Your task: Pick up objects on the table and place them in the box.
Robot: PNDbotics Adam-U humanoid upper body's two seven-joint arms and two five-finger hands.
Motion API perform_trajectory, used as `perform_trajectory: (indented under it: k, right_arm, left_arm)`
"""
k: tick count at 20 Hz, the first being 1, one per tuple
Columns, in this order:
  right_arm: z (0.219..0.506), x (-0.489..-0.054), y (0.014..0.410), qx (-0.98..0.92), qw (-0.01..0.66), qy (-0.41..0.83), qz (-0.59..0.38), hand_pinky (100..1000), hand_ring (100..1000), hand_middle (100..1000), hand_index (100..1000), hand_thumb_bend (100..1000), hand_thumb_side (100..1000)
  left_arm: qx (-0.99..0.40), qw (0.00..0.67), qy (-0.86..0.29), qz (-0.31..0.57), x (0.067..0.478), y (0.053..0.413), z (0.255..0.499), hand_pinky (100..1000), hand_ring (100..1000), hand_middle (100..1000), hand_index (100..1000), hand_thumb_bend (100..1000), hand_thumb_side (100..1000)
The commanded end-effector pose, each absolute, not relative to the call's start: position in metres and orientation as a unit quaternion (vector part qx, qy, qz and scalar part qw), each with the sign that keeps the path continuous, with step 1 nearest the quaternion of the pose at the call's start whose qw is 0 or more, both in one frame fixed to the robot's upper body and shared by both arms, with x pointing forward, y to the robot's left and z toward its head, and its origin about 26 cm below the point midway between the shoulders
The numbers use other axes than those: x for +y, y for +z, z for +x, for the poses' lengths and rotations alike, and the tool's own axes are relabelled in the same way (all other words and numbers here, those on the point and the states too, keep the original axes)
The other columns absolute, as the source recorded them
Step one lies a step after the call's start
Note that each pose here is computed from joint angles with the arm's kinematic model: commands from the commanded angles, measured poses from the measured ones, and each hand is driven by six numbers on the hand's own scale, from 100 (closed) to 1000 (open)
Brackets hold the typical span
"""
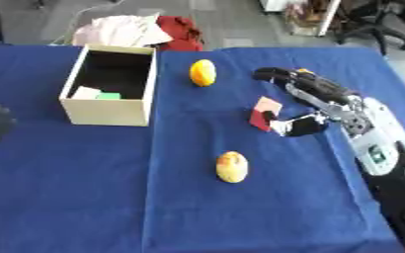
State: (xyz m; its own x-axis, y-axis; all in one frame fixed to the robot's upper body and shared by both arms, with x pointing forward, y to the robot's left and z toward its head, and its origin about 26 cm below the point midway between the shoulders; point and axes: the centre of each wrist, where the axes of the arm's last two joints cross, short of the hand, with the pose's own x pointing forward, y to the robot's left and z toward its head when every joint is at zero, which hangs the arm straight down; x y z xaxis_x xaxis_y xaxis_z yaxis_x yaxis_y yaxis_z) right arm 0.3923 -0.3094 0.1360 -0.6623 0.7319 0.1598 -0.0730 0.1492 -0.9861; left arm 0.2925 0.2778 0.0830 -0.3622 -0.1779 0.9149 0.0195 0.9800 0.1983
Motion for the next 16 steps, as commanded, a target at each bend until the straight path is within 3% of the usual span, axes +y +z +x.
perform_trajectory:
  k: [1, 16]
  right_arm:
    - [0.396, -0.321, 0.146, -0.664, 0.325, 0.619, -0.265, 969, 948, 986, 1000, 100, 289]
    - [0.410, -0.322, 0.132, -0.647, 0.349, 0.623, -0.268, 951, 917, 980, 1000, 100, 335]
  left_arm:
    - [-0.826, 0.553, -0.096, 0.050, 0.280, 0.090, 0.293, 884, 784, 758, 827, 101, 651]
    - [-0.827, 0.552, -0.095, 0.049, 0.280, 0.091, 0.293, 884, 784, 758, 827, 101, 651]
